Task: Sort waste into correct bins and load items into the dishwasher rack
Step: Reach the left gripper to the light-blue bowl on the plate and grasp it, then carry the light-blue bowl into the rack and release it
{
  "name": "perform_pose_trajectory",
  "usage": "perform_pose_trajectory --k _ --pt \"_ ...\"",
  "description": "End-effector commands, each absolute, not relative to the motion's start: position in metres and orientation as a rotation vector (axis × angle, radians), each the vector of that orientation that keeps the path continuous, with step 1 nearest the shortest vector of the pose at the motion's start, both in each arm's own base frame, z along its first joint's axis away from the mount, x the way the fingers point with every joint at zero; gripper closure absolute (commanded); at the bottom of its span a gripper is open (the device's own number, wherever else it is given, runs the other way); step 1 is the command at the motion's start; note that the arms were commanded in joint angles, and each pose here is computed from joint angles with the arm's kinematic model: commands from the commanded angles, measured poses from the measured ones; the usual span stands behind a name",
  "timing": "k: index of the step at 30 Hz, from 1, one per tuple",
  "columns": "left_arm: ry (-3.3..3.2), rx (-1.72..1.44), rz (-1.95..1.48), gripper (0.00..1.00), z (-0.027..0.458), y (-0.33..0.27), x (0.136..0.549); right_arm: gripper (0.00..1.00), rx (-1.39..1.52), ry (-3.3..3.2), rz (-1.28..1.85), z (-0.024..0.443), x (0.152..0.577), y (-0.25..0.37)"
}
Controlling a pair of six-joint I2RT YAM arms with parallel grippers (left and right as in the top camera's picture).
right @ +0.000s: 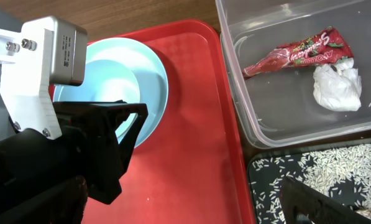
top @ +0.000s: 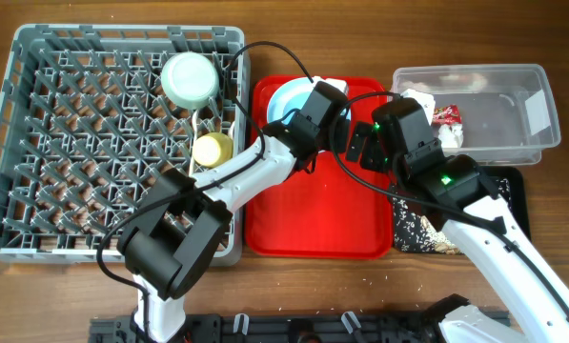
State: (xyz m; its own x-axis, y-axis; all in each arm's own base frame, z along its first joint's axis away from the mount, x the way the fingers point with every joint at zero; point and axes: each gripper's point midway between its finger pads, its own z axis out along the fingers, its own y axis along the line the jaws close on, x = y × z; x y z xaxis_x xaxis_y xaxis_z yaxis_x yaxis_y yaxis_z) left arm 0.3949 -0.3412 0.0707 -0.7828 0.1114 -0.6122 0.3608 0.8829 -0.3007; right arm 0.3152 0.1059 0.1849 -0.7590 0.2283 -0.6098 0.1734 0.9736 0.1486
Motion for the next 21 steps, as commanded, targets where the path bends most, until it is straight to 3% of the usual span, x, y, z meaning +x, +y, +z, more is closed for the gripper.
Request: perform_pose_trajectory --k 1,5,8,10,12,14,16,18,21 --pt "2.465 0.323 -0.503 0.74 0.056 -0.337 0.397 0.0 0.281 2.447 0.112 0.186 0.316 0.106" --pt "2.488 0.312 -0.45 0.75 0.037 -0.332 0.4 0.0 0.281 2.447 0.112 0.186 0.316 0.106" --pt "2.472 0.301 -0.435 0.83 0.039 -0.33 0.403 0.0 0.281 2.447 0.112 0.186 0.316 0.106" --pt "2.467 0.297 -0.436 0.96 0.04 -0.33 0.405 0.0 0.281 2.447 0.112 0.186 0.316 0.106" --pt "2.435 0.285 -0.444 0.96 0.048 -0.331 0.41 0.0 0.281 2.447 0.112 0.186 0.316 0.106" --pt "2.362 0.258 -0.484 0.96 0.085 -0.329 0.418 0.0 0.281 2.447 0.112 0.186 0.316 0.106" --pt "2.254 0.215 -0.555 0.96 0.164 -0.313 0.419 0.0 0.281 2.447 0.112 0.186 0.316 0.106" --pt "2.159 0.199 -0.695 0.96 0.258 -0.275 0.394 0.0 0.281 2.447 0.112 0.186 0.316 0.106" --pt "2.167 0.132 -0.964 0.96 0.329 -0.201 0.333 0.0 0.281 2.447 0.112 0.186 0.316 0.106"
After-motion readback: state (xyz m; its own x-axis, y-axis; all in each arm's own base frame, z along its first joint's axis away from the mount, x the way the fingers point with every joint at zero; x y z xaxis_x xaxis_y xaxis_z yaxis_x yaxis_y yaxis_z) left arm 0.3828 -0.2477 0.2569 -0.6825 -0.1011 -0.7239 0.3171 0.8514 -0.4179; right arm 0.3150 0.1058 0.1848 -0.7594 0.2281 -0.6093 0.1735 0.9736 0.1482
